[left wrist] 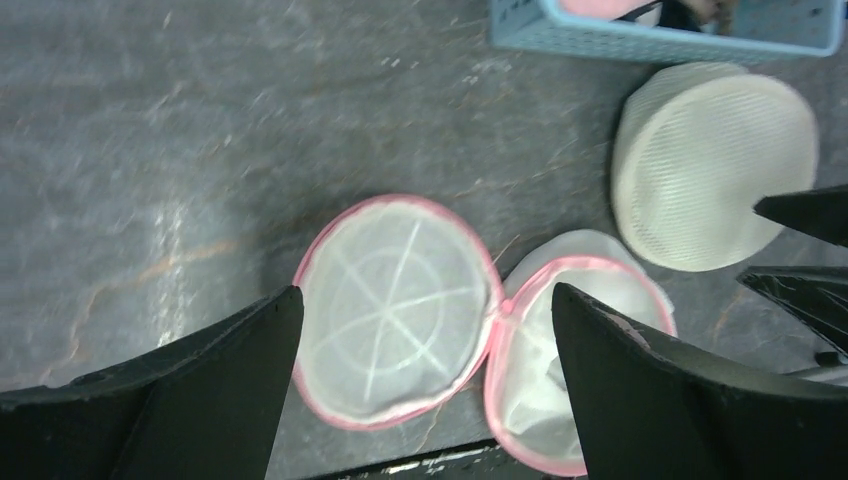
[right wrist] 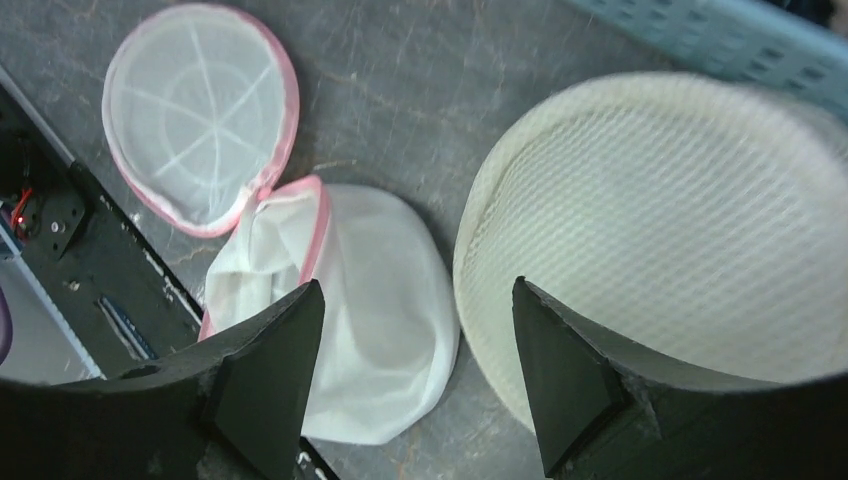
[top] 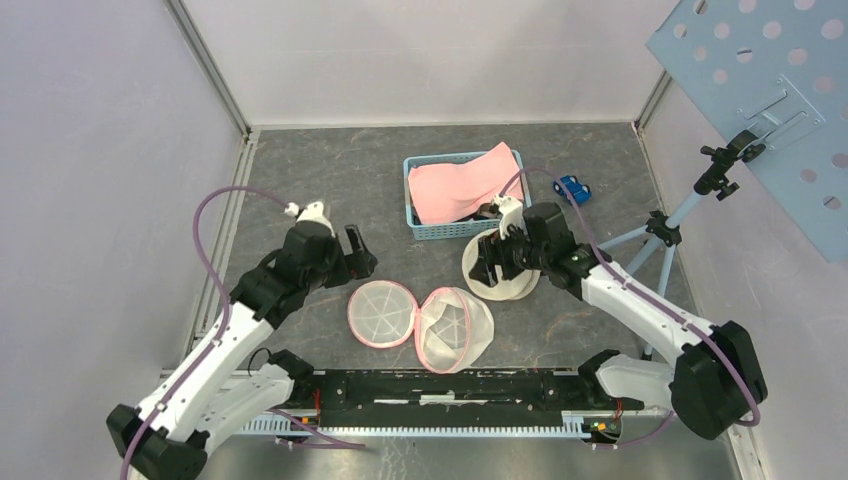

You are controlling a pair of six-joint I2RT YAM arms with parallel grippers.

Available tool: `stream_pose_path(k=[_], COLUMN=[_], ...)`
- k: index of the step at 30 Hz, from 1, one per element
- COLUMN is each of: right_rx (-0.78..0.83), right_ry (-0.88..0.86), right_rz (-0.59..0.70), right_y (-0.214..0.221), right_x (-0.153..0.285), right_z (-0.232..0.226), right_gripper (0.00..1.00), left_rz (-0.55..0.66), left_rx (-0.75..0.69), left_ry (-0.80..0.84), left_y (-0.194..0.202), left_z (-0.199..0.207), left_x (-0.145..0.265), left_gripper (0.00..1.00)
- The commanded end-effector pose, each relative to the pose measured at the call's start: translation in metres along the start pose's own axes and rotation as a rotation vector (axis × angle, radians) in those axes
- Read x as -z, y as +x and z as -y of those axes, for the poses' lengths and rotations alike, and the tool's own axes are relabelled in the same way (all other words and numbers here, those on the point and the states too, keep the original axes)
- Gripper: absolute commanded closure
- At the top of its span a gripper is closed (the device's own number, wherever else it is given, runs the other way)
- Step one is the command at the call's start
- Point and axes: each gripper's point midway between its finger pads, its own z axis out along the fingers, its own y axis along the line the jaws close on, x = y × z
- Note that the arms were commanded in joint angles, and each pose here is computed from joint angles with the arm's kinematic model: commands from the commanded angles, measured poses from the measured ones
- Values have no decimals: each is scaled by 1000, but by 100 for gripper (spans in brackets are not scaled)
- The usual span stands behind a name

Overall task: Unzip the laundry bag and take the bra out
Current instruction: Close the laundry bag at the center of the board.

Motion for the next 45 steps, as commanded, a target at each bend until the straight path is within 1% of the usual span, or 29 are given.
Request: stream_pose_path(k=[1,6,9,15,19,22,23,25,29,32,33,34,38,39,43,45], right_rx=[-13,-43,-65,-94,-121,-125,-129,-137,-142,-131,-129,-129,-115,-105,-87,-75], right_ry=[-9,20,20,-13,-51,-57,-61,-75,-98,-85,-85,-87,-93,-101,-122,-135], right_rz=[38,15,16,21,33,33,29,23,28,9,1,1,4,24,53,60], right_y=[11,41,51,60,64,67,70,74,77,83,85,86,80,71,52,40], right_x=[6,6,6,6,8,7,7,5,5,3,1,-1,-10,-14,-27,-34], right_z=[-13,-14,-15,-27,-40,-45,-46,-50,-60,-59,-59,-59,-63,-67,-76,-84], right_gripper=[25,24,24,24,23,22,22,23,24,29,33,35,49,50,50,46], left_rz=[14,-55,-73,-97,-147,-179,-184,-173,-150,-104,-71,-34,62,71,87,84], left_rx=[134,197,208,247,302,338,347,360,384,391,392,390,320,299,231,186], left_ry=[-108,-124,-129,-157,-201,-191,-189,-162,-123,-85,-66,-64,-106,-113,-97,-91], left_y=[20,54,65,79,98,110,114,116,116,104,95,86,52,45,26,20], left_z=[-32,-45,-50,-59,-66,-65,-66,-64,-60,-54,-50,-51,-53,-53,-43,-39], left_x=[10,3,0,0,-7,-15,-17,-23,-31,-28,-25,-21,1,5,16,19], left_gripper=[0,1,4,5,5,7,9,18,42,72,90,97,98,98,98,98])
